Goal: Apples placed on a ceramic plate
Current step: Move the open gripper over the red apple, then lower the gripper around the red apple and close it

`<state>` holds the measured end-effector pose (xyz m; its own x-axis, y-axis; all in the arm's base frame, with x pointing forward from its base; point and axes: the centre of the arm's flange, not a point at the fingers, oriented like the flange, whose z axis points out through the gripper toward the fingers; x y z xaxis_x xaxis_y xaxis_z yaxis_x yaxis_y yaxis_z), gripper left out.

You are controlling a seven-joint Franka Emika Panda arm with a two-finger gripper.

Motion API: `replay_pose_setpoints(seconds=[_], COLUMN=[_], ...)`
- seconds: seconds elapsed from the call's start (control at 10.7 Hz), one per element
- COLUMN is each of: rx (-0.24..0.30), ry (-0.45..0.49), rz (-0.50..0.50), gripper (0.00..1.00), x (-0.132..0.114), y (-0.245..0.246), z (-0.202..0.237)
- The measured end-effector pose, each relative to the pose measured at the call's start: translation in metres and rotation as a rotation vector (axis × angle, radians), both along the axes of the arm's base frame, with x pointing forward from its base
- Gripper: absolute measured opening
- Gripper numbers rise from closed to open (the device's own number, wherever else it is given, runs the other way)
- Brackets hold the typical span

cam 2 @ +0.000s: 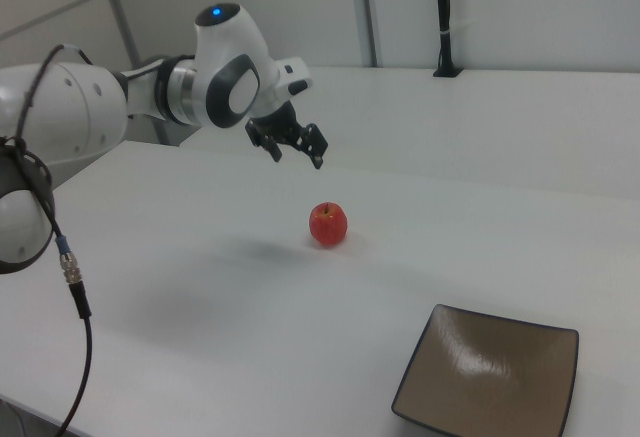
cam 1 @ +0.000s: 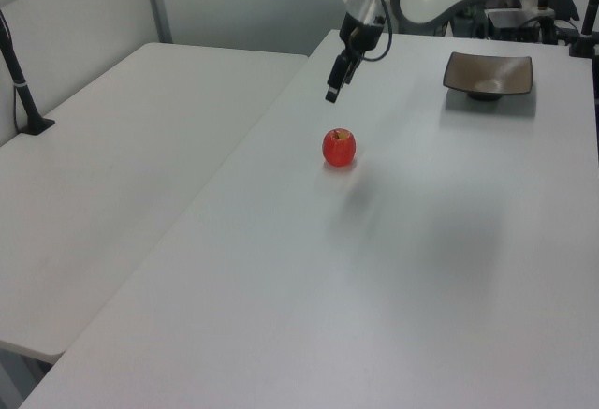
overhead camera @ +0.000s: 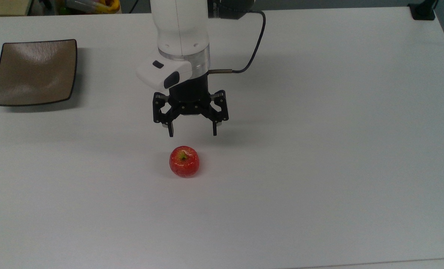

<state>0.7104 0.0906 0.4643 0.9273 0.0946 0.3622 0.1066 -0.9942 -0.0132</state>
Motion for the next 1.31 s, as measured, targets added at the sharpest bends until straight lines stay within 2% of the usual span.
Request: replay_pose_setpoints(seconds=[0.28, 0.66, 1.31], rx=[-0.053, -0.148, -0.211], ry=[0.022, 0.038, 0.088], rz=[0.018, 0.056, 0.087], gripper=[1.0, 1.0, 1.0], x=[0.009, 0.016, 0.021], y=[0.0, -0.005, -0.009], z=[-0.039, -0.076, -0.137])
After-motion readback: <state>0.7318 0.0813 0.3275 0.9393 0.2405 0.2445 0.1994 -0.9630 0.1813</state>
